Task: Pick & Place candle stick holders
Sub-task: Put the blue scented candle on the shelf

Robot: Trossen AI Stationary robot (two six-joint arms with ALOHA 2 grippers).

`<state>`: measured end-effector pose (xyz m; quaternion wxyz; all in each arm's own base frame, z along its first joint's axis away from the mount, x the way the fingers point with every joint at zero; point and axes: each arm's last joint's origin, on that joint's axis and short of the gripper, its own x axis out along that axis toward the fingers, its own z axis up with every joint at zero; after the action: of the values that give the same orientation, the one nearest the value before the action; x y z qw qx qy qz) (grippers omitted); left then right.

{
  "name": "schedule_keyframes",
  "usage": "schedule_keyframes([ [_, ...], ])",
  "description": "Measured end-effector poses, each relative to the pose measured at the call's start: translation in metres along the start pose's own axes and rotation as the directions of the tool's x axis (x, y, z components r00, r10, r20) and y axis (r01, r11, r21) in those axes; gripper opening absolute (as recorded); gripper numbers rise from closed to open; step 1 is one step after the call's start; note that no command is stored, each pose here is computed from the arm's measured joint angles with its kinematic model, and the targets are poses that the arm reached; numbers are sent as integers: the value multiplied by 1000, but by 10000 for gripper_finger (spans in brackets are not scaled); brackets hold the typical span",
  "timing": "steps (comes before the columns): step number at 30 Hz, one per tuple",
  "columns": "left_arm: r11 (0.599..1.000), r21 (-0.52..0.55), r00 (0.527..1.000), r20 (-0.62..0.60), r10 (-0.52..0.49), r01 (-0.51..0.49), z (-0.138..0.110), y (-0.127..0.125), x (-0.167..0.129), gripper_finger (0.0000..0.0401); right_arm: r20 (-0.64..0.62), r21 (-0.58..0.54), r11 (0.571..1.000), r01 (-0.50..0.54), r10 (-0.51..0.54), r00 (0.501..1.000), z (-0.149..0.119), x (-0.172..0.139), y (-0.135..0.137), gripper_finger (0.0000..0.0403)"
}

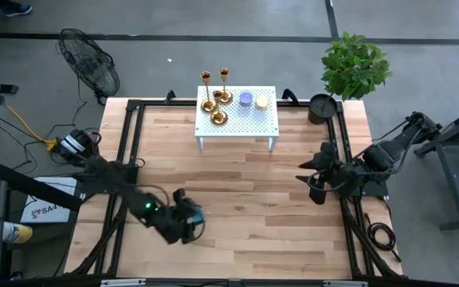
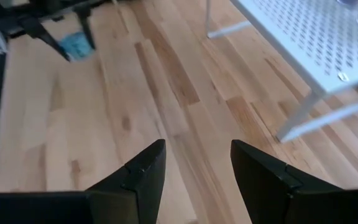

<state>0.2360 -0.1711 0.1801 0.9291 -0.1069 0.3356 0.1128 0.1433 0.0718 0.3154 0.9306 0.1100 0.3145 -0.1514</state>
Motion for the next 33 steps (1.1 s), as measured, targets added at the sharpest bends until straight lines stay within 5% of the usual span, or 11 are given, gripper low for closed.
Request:
schedule_keyframes([
  [5,1000,17,998,69,9,-10,53,4,9,238,72,22,998,-62,60,996,9,0,7,177],
  [11,998,33,984,172,48,-54,112,16,10,239,167,290,947,-141,95,981,24,6,10,177],
  [15,993,65,970,229,77,-94,145,25,10,239,180,333,921,-203,149,972,35,19,15,177],
  [21,974,126,966,205,158,-186,180,32,23,240,149,440,884,-156,100,984,43,50,17,177],
  [33,804,400,896,147,418,-440,204,21,71,240,136,539,842,-24,-58,989,43,103,33,177],
])
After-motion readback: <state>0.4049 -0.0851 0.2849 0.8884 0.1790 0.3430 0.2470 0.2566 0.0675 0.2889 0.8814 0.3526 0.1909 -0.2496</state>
